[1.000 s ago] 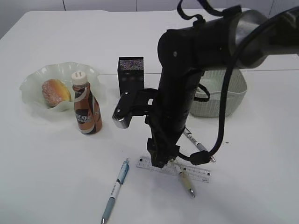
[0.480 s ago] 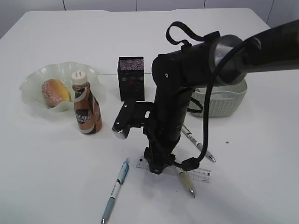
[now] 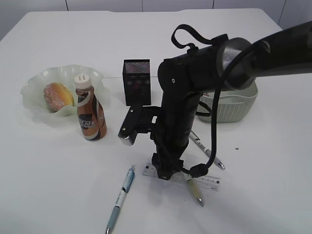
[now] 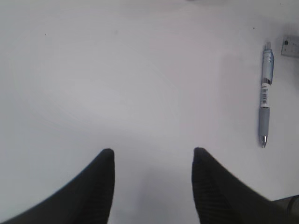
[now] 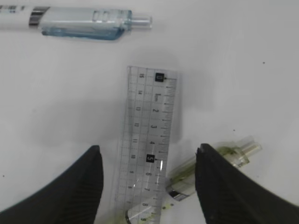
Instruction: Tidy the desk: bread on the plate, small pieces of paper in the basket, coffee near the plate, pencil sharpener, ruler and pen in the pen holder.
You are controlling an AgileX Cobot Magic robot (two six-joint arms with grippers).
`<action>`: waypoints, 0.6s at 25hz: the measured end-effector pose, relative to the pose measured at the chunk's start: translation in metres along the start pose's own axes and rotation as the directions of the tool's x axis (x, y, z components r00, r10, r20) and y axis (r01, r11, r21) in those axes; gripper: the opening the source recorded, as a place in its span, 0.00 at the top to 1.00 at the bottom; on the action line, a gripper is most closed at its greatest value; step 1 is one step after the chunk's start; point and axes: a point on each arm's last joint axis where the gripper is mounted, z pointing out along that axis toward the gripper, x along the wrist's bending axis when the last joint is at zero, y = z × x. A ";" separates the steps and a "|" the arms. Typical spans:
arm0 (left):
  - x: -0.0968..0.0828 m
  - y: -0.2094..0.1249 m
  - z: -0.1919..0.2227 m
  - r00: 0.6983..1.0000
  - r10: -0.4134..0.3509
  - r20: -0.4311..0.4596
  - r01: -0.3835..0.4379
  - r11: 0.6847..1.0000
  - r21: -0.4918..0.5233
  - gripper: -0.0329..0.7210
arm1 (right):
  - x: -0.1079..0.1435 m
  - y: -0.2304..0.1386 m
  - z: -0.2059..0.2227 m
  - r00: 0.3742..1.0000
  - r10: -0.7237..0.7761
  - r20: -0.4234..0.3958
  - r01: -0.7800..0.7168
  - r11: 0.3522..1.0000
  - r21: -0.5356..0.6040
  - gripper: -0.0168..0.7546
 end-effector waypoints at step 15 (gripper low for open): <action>0.000 0.001 0.000 1.000 0.000 0.001 0.000 1.000 -0.008 0.44 | -0.001 -0.002 0.017 1.000 0.023 -0.020 -0.022 0.999 0.033 0.38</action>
